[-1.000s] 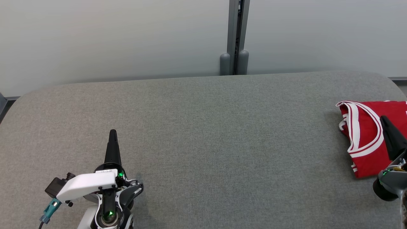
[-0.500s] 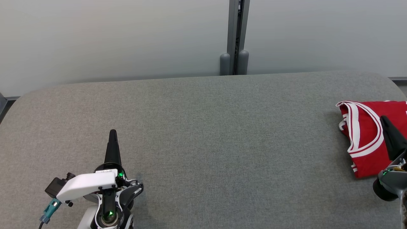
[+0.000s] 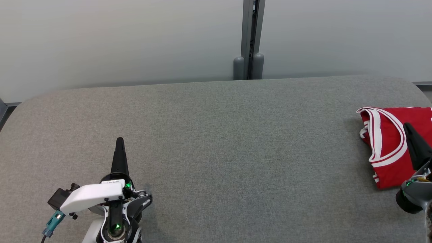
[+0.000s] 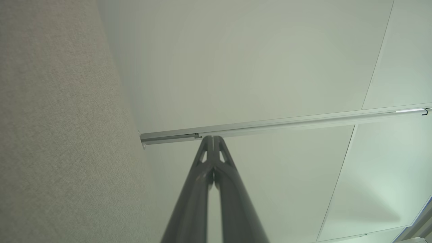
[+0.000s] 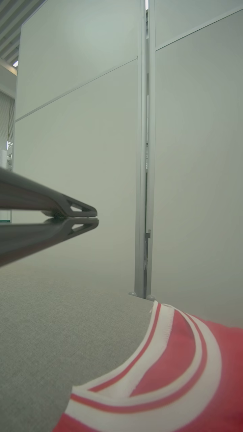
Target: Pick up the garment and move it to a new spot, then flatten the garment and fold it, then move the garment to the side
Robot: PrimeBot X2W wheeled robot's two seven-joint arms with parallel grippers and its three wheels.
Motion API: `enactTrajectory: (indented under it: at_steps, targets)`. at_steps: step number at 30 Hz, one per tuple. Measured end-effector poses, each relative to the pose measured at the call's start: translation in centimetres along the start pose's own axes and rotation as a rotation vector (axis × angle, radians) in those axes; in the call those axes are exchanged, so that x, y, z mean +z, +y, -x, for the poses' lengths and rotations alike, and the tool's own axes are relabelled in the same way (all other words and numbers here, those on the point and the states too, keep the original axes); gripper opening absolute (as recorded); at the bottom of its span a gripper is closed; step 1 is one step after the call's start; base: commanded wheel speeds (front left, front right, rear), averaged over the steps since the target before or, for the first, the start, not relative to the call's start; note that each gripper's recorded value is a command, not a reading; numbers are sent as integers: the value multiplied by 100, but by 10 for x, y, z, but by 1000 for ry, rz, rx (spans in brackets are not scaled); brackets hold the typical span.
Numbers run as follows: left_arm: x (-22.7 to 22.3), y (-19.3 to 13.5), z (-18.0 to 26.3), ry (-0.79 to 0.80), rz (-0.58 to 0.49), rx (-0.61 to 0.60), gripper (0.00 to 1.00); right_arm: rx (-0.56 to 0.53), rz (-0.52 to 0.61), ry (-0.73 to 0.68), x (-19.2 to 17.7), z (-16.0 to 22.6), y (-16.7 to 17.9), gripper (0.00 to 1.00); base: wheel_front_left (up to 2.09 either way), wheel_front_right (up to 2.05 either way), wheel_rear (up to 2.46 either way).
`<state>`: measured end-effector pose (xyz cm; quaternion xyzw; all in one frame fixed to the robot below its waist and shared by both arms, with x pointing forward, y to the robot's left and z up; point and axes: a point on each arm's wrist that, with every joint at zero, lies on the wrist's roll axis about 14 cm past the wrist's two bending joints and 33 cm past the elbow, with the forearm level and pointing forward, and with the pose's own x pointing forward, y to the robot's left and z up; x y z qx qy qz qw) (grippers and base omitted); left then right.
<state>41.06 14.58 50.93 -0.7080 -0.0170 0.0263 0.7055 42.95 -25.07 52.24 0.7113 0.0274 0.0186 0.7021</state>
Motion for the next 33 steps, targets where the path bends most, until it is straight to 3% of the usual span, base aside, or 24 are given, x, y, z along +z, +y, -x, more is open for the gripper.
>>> enactTrajectory:
  at_steps: [33]
  targets:
    - [0,0,0,0,0,0,0,0,0,1,0,0,0,0,0,0,0]
